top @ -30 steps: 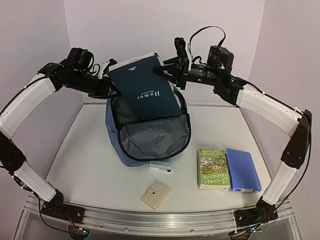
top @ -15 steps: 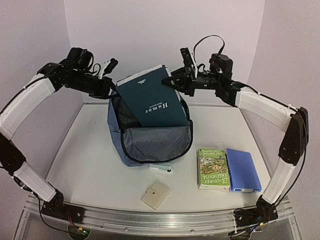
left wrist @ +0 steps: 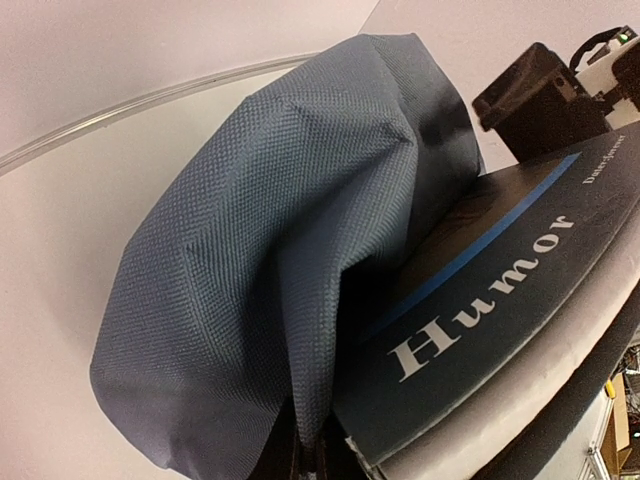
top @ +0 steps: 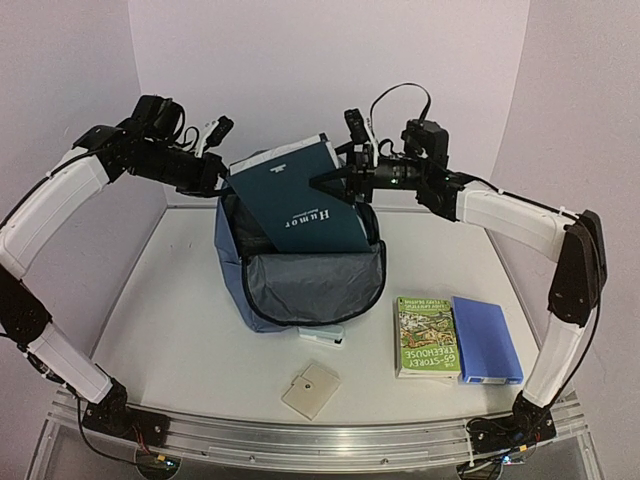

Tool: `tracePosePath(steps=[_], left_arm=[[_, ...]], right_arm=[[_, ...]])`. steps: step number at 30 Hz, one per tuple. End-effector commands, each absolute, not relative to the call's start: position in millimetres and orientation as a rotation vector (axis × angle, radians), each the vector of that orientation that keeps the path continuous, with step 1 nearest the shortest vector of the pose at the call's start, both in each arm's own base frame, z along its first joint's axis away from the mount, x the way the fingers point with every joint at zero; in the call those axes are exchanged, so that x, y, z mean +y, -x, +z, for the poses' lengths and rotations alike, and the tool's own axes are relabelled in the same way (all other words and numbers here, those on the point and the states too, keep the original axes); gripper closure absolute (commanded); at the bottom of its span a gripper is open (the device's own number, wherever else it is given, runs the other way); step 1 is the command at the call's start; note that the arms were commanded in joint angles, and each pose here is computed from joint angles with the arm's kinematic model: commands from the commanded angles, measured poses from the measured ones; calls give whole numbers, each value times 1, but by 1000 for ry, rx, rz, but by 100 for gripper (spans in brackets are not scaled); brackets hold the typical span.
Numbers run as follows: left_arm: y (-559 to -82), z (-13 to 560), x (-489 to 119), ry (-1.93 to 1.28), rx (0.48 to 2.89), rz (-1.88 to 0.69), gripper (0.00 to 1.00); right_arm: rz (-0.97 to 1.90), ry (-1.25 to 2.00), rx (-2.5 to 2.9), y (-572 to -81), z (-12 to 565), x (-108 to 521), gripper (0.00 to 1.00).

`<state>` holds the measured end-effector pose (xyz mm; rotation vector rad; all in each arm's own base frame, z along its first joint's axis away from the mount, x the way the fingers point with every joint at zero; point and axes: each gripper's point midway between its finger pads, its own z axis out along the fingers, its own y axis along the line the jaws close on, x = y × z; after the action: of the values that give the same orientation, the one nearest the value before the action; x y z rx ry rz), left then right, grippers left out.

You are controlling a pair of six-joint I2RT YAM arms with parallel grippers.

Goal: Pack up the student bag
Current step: Place the book in the student bag.

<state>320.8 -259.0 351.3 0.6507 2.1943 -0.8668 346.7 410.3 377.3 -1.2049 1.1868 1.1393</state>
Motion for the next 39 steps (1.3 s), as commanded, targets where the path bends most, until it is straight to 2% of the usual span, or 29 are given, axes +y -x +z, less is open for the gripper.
tracePosePath(steps=[1,2,4,8,11,13,19,28,31,33,39], left_arm=[[-313,380,-259,-684,2080,-889,100],[-313,381,-259,-682,2079,-887,100],[-313,382,-257,-677,2076,-883,100],[-311,382,-257,-685,2071,-888,100],[-309,383,-258,-709,2066,-905,100],[-308,381,-259,-723,2070,-919,100],[-304,381,-259,-749,2075,-942,100],[-302,387,-258,-760,2070,-962,100],[-303,387,-256,-751,2071,-952,100],[-303,387,-255,-745,2071,-947,100],[-307,384,-253,-727,2074,-937,100]], right_arm=[[1057,1122,1224,-355,383,404,23],[1048,1113,1227,-355,385,402,22],[1025,1092,1232,-354,388,397,27],[1037,1084,1189,-345,401,393,61],[1109,1111,1110,-333,411,396,73],[1126,1127,1048,-329,417,399,78],[1228,1122,929,-319,432,411,79],[1165,1093,1035,-351,372,435,73],[1115,1064,1094,-357,353,431,61],[1070,1036,1139,-362,342,424,46],[1043,986,1170,-359,352,407,19]])
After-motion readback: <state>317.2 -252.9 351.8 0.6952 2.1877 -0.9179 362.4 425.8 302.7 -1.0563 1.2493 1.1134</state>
